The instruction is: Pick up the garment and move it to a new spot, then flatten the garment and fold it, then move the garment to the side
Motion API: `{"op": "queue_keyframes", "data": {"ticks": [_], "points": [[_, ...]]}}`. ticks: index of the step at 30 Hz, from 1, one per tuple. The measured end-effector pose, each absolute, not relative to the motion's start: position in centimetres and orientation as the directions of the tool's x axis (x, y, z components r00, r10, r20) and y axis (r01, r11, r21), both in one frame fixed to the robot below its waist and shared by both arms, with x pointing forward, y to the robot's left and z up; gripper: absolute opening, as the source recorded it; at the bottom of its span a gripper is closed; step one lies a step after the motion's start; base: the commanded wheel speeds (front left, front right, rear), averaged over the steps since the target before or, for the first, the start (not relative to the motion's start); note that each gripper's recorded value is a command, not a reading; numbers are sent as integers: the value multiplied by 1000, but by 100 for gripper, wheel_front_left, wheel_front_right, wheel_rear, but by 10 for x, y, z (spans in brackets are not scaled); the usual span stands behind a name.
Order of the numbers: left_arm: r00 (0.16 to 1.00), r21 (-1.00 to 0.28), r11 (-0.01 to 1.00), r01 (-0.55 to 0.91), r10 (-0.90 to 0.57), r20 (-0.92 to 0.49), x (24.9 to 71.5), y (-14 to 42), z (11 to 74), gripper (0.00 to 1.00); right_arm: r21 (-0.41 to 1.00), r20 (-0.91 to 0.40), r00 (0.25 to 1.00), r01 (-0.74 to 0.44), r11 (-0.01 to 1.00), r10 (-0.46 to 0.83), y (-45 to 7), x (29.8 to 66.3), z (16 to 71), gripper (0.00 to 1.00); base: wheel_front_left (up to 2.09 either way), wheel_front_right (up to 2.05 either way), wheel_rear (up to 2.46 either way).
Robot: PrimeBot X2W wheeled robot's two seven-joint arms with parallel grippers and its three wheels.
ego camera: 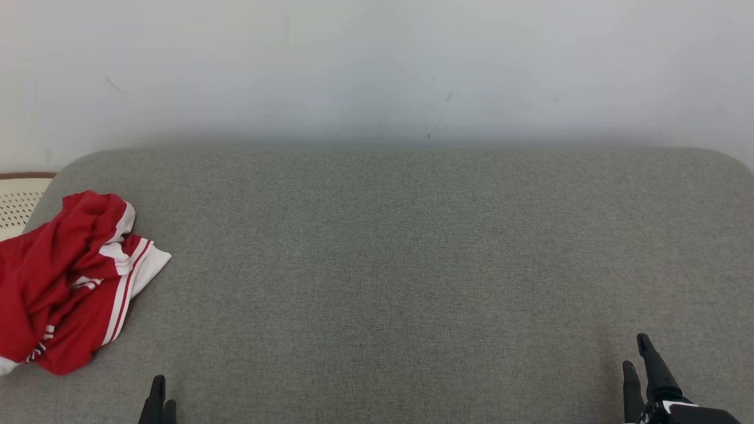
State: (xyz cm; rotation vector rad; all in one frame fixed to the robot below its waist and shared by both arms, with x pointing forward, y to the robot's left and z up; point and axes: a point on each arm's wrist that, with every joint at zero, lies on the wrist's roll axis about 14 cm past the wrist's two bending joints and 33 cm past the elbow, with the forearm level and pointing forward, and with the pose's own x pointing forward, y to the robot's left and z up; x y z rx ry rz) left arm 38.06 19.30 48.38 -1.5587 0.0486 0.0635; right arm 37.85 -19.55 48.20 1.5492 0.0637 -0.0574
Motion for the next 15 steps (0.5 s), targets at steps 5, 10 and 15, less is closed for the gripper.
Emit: {"op": "queue_keyframes", "data": {"ticks": [5,10,15], "points": [[997,-994,76,-75,18,-73,382,194,484,100,993,-76,997,75,88,7,-194,380,483,100,0,0,0],[997,-983,166,-75,21,-72,383,193,485,100,984,-65,998,63,169,4,-193,383,488,100,0,0,0],[997,-961,267,-74,26,-69,384,193,486,100,963,-53,999,49,263,6,-191,385,492,100,0,0,0]]}}
